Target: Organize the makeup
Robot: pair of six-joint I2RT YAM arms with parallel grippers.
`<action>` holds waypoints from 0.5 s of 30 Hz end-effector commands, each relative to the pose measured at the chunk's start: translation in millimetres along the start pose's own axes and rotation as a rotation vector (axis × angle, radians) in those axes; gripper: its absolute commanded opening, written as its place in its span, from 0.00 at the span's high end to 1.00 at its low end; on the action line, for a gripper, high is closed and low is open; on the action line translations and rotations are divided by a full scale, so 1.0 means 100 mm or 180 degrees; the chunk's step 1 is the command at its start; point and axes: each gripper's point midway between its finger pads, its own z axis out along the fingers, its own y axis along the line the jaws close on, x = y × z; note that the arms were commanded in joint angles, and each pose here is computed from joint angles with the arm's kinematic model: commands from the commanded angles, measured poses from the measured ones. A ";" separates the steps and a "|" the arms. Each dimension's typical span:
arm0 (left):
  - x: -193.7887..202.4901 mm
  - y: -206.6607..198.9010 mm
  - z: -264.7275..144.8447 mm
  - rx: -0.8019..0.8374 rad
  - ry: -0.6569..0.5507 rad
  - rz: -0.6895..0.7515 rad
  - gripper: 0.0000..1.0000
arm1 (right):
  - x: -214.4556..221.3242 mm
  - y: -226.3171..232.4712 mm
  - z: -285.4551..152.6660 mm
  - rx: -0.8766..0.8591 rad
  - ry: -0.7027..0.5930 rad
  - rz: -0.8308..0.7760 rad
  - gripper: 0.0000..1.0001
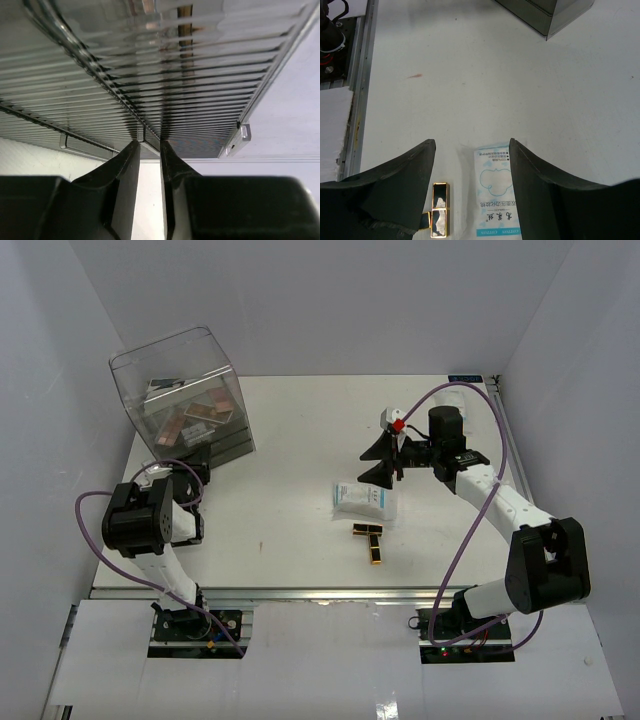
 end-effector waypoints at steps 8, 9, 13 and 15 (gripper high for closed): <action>-0.04 -0.07 -0.04 0.0187 -0.0017 -0.0126 0.99 | -0.08 0.01 -0.05 -0.0013 -0.0096 -0.0055 0.33; -0.01 -0.07 -0.08 0.0205 0.0036 -0.0140 1.00 | -0.07 0.00 -0.06 -0.0007 -0.0095 -0.0052 0.33; 0.09 -0.13 -0.26 0.0288 0.0215 -0.0208 1.00 | -0.06 -0.01 -0.06 0.0006 -0.0086 -0.0039 0.34; 0.15 -0.14 -0.40 0.0286 0.0306 -0.0220 1.00 | -0.05 -0.02 -0.06 0.0015 -0.0082 -0.0032 0.34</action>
